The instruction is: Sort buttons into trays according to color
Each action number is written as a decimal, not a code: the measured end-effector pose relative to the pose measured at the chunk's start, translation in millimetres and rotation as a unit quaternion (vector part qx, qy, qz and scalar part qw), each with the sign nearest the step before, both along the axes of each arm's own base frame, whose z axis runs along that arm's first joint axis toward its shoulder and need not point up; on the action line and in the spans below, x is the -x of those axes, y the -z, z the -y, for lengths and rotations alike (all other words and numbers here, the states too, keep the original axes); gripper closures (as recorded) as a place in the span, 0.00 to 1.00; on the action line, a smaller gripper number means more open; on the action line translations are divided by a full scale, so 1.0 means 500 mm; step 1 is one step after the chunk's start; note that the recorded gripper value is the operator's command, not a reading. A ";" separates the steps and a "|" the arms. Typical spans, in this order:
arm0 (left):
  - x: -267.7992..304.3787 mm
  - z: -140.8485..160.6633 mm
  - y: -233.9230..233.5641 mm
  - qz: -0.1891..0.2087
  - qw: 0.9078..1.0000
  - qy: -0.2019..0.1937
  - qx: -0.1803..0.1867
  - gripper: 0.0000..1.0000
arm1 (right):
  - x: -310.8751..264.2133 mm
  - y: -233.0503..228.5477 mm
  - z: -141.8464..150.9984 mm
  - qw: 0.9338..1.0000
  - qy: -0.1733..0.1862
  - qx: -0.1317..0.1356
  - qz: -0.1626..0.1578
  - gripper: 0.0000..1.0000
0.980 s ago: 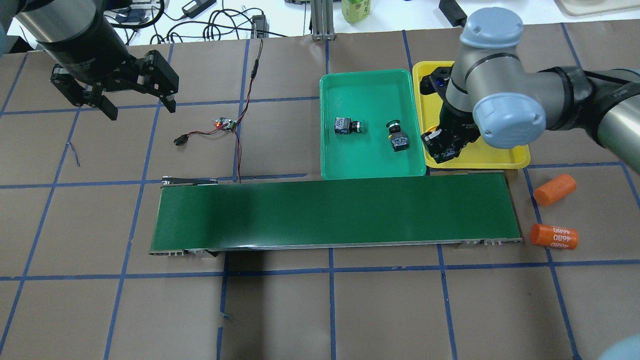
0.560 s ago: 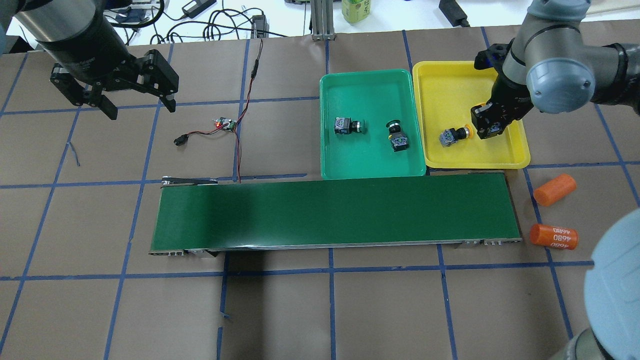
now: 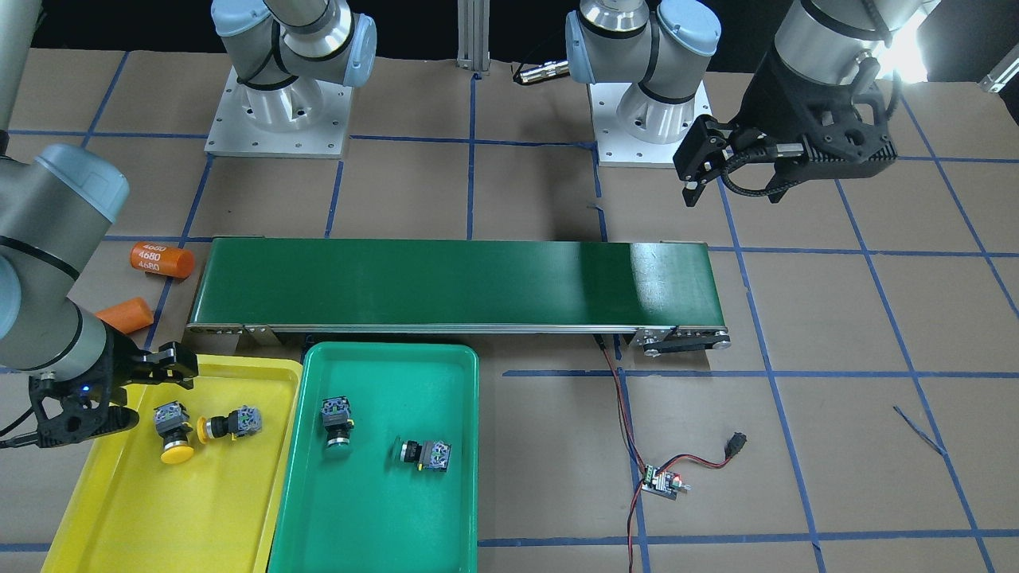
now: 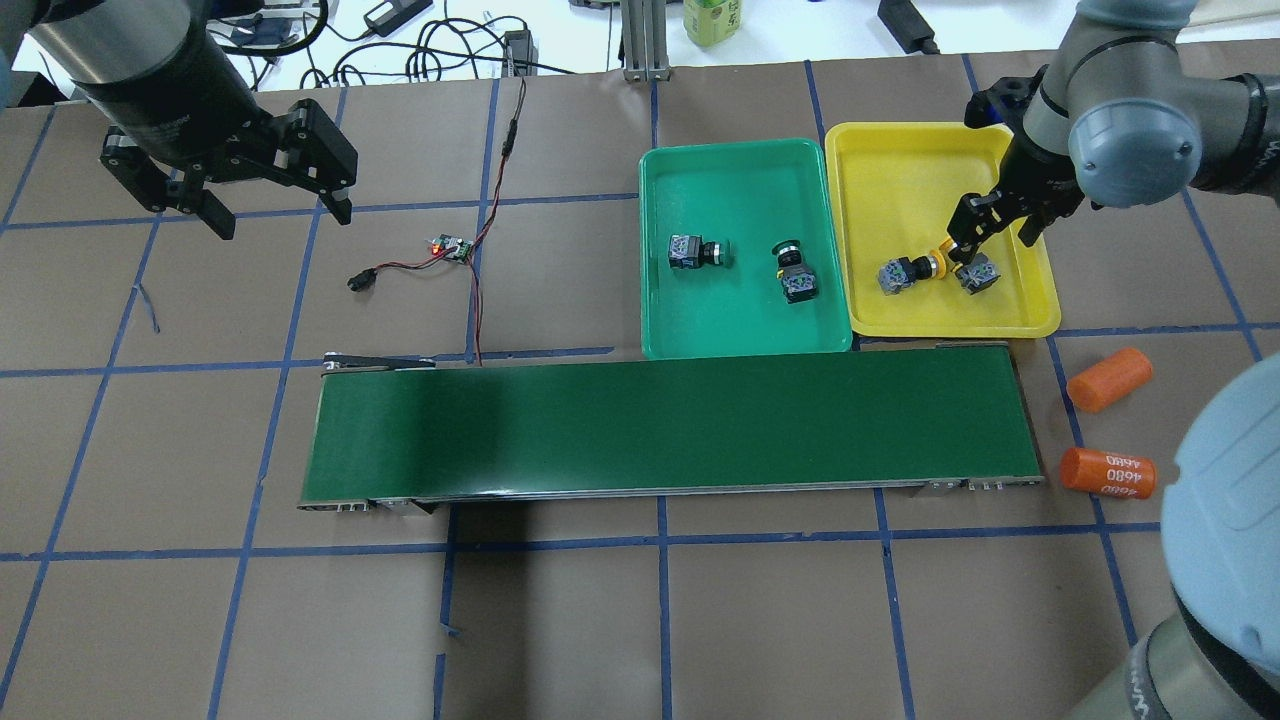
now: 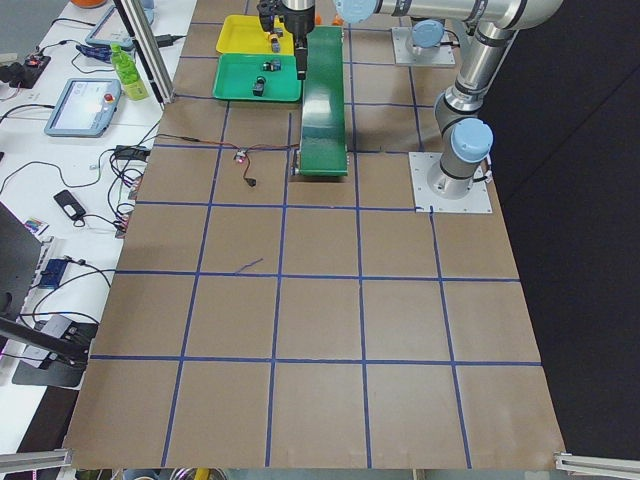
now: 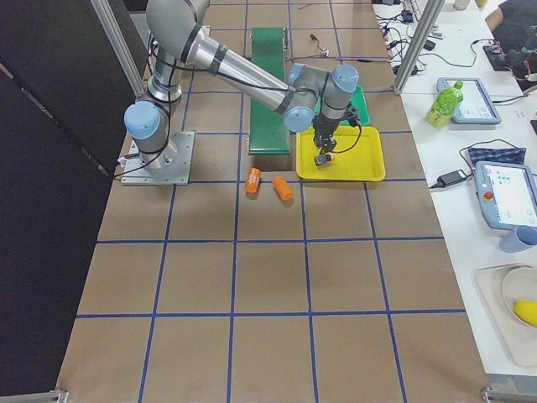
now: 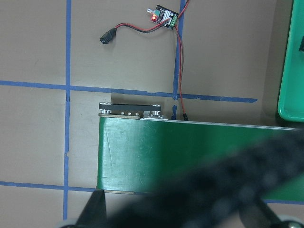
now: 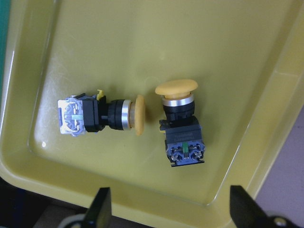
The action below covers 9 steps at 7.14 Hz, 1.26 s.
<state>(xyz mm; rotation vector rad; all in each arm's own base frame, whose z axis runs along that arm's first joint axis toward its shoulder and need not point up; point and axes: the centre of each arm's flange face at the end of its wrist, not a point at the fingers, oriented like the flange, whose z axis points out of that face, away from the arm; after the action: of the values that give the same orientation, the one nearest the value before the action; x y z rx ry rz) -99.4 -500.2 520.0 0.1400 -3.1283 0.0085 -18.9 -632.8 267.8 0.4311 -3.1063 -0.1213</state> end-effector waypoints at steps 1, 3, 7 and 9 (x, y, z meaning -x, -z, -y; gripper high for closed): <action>0.000 0.000 0.000 0.000 1.000 0.000 0.000 0.00 | -0.008 -0.022 -0.006 1.000 0.000 0.002 -0.003 0.00; 0.000 0.000 0.000 0.000 1.000 0.000 0.000 0.00 | -0.063 -0.132 -0.059 1.000 0.009 0.000 -0.008 0.00; 0.000 0.001 -0.003 -0.001 1.000 0.000 0.002 0.00 | -0.280 -0.386 -0.281 0.995 0.092 -0.002 -0.031 0.00; 0.000 0.001 -0.004 0.000 1.000 0.000 0.002 0.00 | -0.362 -0.456 -0.382 0.993 0.113 0.006 -0.032 0.00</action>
<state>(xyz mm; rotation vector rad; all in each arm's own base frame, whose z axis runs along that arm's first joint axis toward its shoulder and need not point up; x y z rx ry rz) -99.3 -500.8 521.9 0.1403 -3.1271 0.0144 162.3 -441.9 495.7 0.0725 -3.0797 -0.1148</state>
